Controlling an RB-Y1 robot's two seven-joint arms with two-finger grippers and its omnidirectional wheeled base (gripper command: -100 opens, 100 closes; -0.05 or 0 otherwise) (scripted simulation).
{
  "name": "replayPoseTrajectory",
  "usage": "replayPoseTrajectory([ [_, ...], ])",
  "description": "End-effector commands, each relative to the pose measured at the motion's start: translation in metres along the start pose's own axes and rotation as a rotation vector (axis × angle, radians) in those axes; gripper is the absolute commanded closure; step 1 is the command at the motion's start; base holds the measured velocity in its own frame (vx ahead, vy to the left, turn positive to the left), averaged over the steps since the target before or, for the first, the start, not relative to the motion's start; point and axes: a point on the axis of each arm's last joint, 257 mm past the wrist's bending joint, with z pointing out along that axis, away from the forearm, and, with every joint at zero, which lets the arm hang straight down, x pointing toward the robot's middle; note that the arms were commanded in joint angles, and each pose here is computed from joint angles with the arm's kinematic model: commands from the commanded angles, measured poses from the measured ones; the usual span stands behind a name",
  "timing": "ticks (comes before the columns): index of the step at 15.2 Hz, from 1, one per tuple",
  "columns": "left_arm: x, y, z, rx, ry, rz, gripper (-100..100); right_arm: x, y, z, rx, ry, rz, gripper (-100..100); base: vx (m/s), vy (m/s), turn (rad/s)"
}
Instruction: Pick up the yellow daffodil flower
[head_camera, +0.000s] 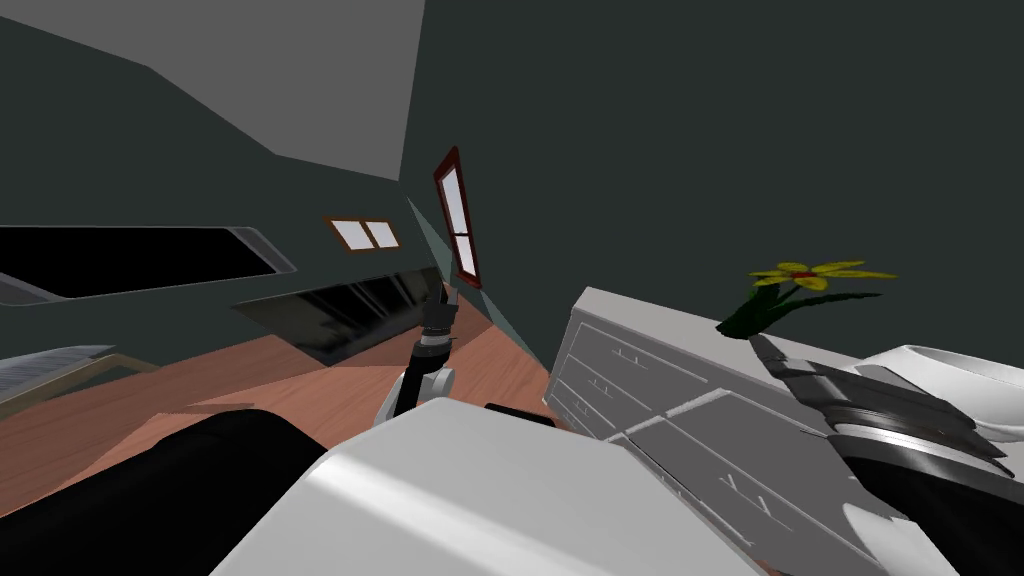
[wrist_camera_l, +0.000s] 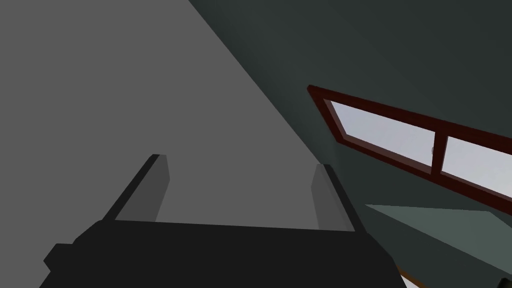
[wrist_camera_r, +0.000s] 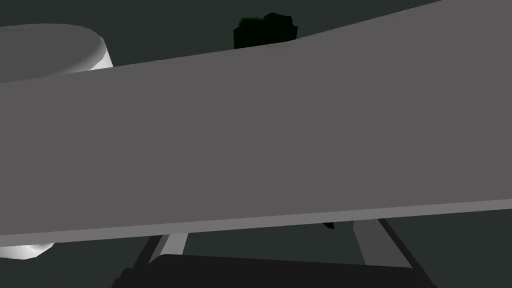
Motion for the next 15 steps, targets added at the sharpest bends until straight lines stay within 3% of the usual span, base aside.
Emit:
replayPoseTrajectory([
  [1,0.0,0.0,0.0,0.0,0.0,0.0,0,-0.003,-0.021,-0.001,0.045,0.008,-0.059,-100,0.114,0.122,0.049],
  [3,0.0,0.0,0.0,0.0,0.0,0.0,0,-0.011,-0.055,-0.002,0.119,0.019,-0.154,-100,0.105,0.132,0.072],
  [4,0.0,0.0,0.0,0.0,0.0,0.0,0,-0.011,-0.055,-0.002,0.119,0.019,-0.154,-100,0.112,0.132,0.054],
  [10,0.0,0.0,0.0,0.0,0.0,0.0,0,-0.035,-0.139,-0.015,0.312,0.056,-0.368,-100,0.139,0.124,0.075],
  [14,0.0,0.0,0.0,0.0,0.0,0.0,0,-0.041,-0.178,-0.027,0.407,0.09,-0.45,-100,0.129,0.074,0.072],
  [15,0.0,0.0,0.0,0.0,0.0,0.0,0,-0.042,-0.166,-0.021,0.374,0.076,-0.424,-100,0.093,0.035,0.027],
])
